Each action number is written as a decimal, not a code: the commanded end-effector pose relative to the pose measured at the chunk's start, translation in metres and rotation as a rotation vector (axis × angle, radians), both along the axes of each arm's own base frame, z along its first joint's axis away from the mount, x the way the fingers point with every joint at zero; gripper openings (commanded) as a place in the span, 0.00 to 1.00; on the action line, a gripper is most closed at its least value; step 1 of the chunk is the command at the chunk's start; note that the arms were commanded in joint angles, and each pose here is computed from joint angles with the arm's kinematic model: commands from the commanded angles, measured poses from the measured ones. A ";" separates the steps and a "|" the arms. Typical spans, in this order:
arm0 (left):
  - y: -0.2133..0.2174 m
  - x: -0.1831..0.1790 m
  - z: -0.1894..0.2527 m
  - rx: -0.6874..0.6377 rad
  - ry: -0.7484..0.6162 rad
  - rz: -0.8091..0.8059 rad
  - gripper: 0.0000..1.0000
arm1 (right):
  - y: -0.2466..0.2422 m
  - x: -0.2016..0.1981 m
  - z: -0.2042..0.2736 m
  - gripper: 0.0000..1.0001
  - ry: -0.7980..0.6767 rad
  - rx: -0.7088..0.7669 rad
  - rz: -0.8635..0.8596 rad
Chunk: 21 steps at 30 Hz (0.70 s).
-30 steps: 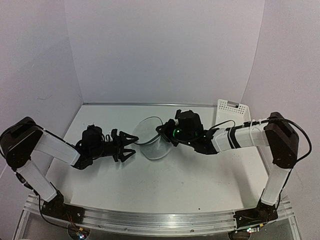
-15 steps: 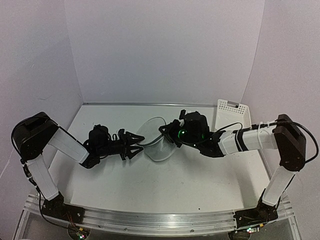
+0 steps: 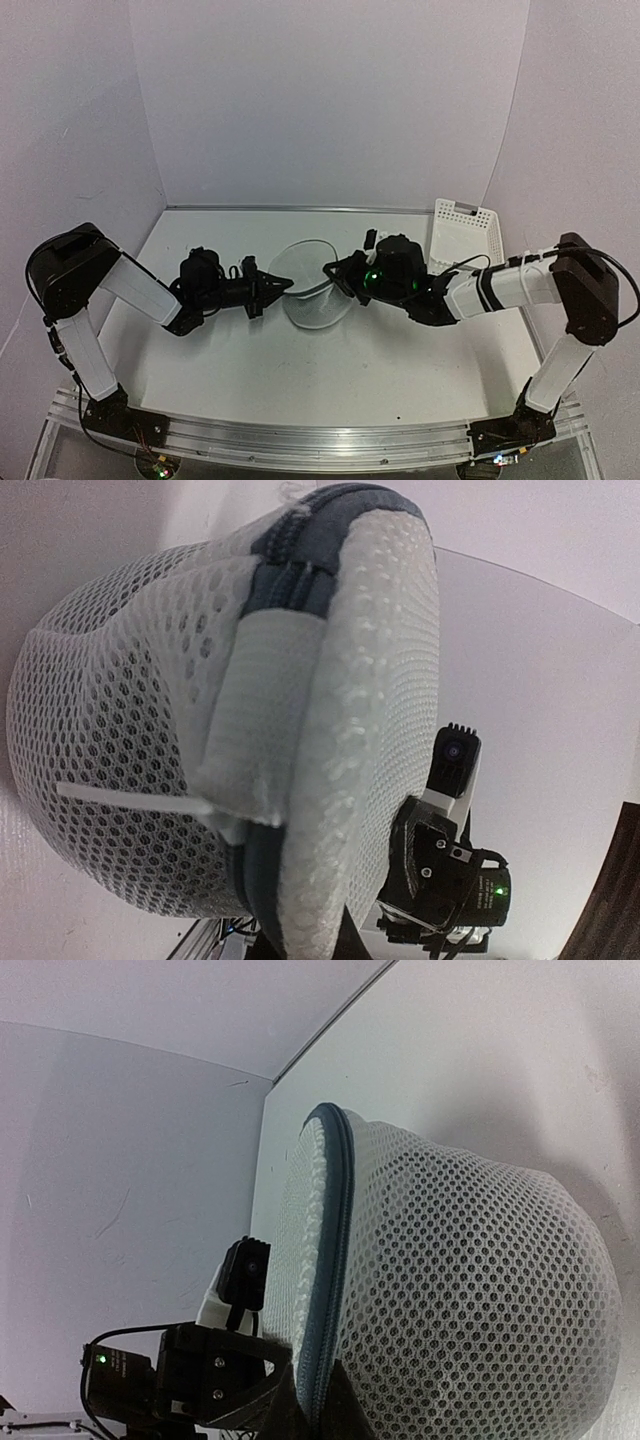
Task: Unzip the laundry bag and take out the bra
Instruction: Pass from the right arm to the left, then pass from the left arm to the right
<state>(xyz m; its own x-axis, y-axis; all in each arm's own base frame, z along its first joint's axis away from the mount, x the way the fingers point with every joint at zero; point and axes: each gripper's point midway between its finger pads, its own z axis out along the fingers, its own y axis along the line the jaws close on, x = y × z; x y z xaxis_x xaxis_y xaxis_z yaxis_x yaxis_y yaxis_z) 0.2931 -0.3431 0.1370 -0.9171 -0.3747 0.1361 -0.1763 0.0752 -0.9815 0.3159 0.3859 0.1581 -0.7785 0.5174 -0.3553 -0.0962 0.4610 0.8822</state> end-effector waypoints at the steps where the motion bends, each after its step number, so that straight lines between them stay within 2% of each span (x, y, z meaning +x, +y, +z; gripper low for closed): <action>1: -0.010 -0.001 0.034 -0.074 -0.106 -0.048 0.00 | -0.001 -0.012 0.046 0.08 -0.112 0.041 0.053; 2: -0.011 -0.003 0.035 -0.074 -0.115 -0.062 0.00 | -0.002 -0.013 0.049 0.17 -0.127 0.016 0.062; 7: -0.015 -0.012 0.039 -0.070 -0.167 -0.133 0.00 | -0.028 -0.023 0.047 0.50 -0.180 -0.155 0.080; 9: -0.017 -0.016 0.042 -0.070 -0.194 -0.168 0.00 | -0.040 -0.024 0.046 0.59 -0.208 -0.225 0.094; 13: -0.022 -0.026 0.045 -0.071 -0.235 -0.246 0.00 | -0.068 -0.022 0.042 0.70 -0.250 -0.384 0.132; 21: -0.027 -0.047 0.032 -0.017 -0.274 -0.400 0.00 | -0.090 -0.025 0.053 0.81 -0.326 -0.580 0.356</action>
